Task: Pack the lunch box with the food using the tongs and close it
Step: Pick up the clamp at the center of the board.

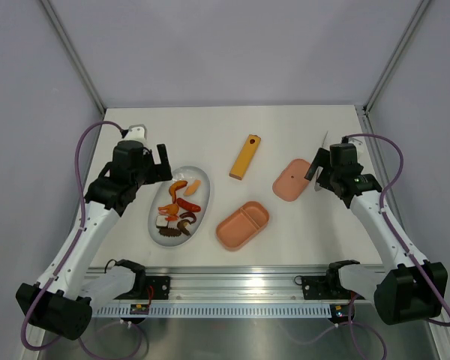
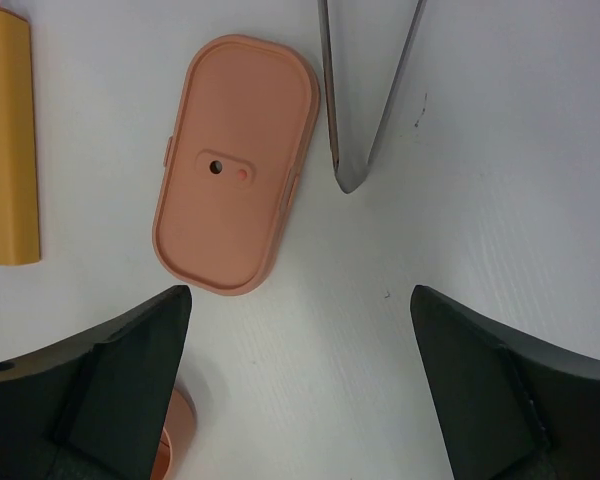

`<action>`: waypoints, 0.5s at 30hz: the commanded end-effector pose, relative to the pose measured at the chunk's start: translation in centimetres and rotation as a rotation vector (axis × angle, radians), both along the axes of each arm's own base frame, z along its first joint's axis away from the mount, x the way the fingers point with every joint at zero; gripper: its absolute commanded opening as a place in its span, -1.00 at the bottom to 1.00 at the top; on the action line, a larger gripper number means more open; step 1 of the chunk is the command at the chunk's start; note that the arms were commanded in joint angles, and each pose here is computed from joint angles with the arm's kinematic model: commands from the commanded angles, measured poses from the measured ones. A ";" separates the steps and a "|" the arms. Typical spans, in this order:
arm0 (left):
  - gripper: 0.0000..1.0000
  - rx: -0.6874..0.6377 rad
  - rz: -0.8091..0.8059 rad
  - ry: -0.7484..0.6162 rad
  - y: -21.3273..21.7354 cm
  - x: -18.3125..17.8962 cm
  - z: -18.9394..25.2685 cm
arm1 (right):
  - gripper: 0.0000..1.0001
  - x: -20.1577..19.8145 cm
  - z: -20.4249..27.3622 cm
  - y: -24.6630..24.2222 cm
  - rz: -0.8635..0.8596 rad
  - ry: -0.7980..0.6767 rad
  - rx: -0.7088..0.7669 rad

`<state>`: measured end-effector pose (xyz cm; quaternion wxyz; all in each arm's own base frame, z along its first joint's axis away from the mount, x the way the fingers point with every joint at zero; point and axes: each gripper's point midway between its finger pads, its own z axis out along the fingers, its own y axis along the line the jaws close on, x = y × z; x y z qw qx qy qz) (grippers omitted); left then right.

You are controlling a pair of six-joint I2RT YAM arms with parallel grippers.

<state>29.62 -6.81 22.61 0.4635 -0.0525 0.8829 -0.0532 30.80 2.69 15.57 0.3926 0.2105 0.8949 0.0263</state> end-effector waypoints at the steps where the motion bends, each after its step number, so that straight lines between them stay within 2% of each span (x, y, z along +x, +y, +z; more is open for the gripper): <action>1: 0.98 -0.031 -0.048 -0.048 -1.0 0.4 1.5 | 0.99 0.7 1.4 -0.4 -0.030 -0.050 -0.005; 11: 0.98 -0.052 -0.071 -0.038 -1.6 0.2 1.0 | 0.99 1.3 0.3 -1.2 -0.087 -0.027 -0.026; 15: 0.98 -0.049 -0.051 -0.010 -1.4 0.4 0.4 | 0.99 3.9 -2.2 -1.4 -0.055 0.095 0.023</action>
